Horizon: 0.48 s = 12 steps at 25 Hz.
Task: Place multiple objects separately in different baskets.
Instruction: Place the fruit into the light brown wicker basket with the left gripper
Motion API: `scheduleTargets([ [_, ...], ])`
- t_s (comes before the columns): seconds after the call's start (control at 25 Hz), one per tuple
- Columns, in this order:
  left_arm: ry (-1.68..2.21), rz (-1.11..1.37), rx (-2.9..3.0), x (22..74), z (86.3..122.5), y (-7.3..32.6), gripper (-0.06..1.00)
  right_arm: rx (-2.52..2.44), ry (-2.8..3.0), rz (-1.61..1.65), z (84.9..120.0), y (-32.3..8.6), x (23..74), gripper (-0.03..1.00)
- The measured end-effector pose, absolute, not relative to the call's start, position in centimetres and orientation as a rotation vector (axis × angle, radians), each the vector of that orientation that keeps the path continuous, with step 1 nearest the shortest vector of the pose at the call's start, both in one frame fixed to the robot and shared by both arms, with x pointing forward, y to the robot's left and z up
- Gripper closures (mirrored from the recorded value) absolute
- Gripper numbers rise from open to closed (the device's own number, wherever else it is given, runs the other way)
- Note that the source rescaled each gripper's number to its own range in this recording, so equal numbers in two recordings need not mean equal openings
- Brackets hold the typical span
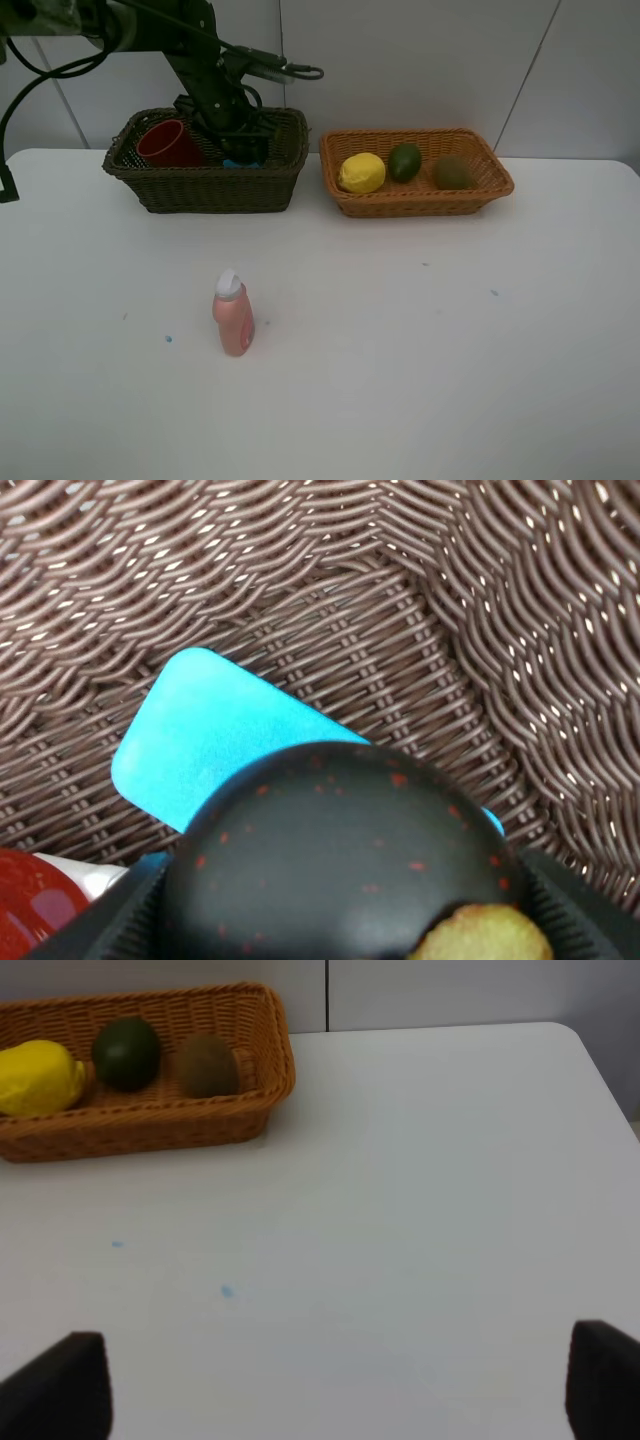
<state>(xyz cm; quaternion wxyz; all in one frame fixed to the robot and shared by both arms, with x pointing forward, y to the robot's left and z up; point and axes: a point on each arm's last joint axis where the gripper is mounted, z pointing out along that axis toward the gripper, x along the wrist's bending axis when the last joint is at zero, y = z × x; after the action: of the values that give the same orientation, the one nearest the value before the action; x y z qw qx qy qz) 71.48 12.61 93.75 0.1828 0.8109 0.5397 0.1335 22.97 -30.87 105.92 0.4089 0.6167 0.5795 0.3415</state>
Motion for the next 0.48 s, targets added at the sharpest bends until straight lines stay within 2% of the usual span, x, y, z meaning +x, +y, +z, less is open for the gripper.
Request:
scheduleTargets([
  [0.2,1.527,0.378,2.279,71.52,93.77,12.59,0.14,1.554,1.46,0.86,105.92,-30.87,22.97,-0.03],
  [0.28,1.55,0.374,2.259,71.53,93.78,12.59,0.08,1.554,1.46,0.86,105.92,-30.87,22.97,-0.03],
  [0.32,1.565,0.37,2.245,71.54,93.78,12.59,0.01,1.554,1.46,0.86,105.92,-30.87,22.97,-0.03],
  [0.48,1.565,0.37,2.245,71.54,93.78,12.59,-0.02,1.554,1.46,0.86,105.92,-30.87,22.97,-0.03],
])
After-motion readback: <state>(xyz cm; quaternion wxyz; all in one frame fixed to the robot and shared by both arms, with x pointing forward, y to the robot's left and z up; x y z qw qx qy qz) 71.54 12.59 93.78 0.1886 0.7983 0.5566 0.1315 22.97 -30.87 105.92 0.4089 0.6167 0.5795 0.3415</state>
